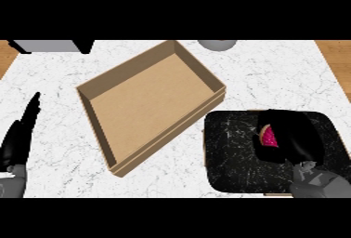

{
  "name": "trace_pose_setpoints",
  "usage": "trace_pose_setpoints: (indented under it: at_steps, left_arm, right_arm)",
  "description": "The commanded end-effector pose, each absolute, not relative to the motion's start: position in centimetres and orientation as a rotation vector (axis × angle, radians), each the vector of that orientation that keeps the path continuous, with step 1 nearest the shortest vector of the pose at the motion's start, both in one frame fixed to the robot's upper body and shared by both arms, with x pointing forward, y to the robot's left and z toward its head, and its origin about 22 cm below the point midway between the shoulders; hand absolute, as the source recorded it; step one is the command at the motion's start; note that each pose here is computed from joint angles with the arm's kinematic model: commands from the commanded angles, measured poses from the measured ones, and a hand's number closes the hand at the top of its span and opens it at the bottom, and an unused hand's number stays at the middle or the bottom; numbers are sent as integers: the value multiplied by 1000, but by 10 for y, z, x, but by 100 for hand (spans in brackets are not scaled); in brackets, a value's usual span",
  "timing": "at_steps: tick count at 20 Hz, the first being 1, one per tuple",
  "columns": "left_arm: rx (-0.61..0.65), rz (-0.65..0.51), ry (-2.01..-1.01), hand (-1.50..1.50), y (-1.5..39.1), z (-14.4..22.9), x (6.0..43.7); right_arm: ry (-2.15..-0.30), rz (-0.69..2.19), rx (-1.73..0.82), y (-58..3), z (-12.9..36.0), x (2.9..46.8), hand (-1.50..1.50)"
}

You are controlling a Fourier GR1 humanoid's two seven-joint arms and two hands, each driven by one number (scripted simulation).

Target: Pick the cupcake from the tray and place it in the cardboard box

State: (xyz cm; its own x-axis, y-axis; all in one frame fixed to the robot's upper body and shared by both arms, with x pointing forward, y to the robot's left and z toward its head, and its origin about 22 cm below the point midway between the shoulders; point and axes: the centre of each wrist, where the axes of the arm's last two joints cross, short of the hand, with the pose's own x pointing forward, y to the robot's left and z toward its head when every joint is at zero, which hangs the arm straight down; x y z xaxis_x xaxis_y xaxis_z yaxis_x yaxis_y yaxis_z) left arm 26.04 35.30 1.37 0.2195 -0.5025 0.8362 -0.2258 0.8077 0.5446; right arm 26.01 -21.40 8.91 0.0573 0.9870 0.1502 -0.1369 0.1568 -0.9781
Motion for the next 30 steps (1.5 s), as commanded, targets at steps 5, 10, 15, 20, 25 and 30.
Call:
trace_pose_setpoints:
  at_steps: [5,10,15,20,25,30]
  left_arm:
    - [643,-218,-1361,0,360,18,268]
    - [665,-225,-1369,0,364,26,261]
    - [621,-237,-1376,0,354,20,262]
    - [630,-223,-1372,0,350,12,267]
    - [629,-235,-1370,0,357,21,265]
    - [615,-242,-1391,0,343,21,266]
  right_arm:
    - [-1460,983,-1192,-173,160,261,150]
    - [-1605,1044,-1144,-147,195,245,150]
    - [-1639,1032,-982,-82,213,273,150]
    - [-1666,909,-869,-67,228,312,150]
    - [-1655,802,-841,-32,234,342,150]
    - [-1585,769,-770,-26,211,385,150]
